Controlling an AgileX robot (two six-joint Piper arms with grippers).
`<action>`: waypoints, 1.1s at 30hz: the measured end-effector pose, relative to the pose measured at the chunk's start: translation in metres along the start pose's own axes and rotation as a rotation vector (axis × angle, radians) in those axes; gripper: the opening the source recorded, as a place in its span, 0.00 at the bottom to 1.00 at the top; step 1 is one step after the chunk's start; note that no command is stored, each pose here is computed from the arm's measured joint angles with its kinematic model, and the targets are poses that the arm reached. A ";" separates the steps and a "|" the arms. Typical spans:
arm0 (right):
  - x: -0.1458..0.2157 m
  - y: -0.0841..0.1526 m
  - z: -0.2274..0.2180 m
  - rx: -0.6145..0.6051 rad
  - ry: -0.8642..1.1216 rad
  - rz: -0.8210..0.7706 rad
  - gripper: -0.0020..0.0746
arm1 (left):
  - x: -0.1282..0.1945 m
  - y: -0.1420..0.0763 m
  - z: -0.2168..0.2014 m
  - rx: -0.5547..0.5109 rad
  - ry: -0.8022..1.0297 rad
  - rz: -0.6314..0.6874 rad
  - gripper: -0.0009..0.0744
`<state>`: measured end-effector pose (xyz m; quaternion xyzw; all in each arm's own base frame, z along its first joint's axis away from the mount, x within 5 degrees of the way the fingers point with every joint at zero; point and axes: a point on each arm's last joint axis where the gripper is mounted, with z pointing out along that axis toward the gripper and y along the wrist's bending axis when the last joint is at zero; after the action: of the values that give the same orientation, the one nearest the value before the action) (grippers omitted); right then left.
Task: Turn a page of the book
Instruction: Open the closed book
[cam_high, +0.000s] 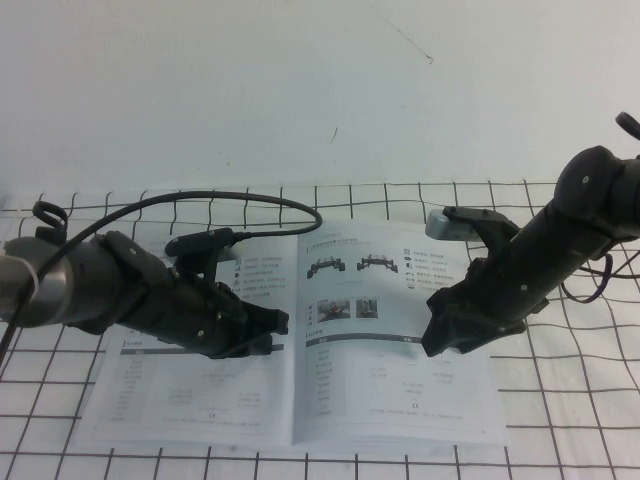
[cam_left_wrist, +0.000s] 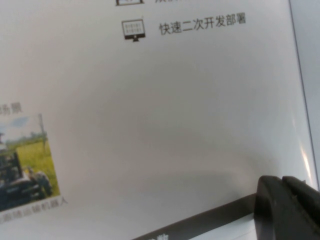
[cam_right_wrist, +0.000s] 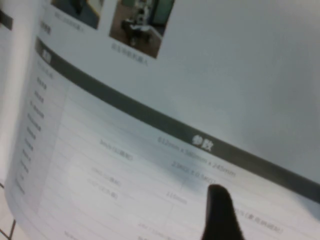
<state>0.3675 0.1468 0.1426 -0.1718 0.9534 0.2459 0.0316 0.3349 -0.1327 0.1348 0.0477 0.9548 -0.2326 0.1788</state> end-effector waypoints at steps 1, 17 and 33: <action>0.000 0.001 0.000 0.000 -0.003 -0.005 0.57 | 0.000 0.000 0.000 0.000 0.000 0.001 0.01; 0.004 -0.008 0.000 0.107 0.043 0.031 0.57 | 0.000 0.000 0.000 0.000 -0.001 0.000 0.01; -0.007 0.008 0.004 -0.109 -0.074 0.024 0.57 | -0.001 0.000 0.001 0.007 -0.006 -0.009 0.01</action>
<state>0.3716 0.1579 0.1436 -0.1526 0.9389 0.3038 0.0546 0.3359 -0.1335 0.1342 0.0433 0.9536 -0.2371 0.1803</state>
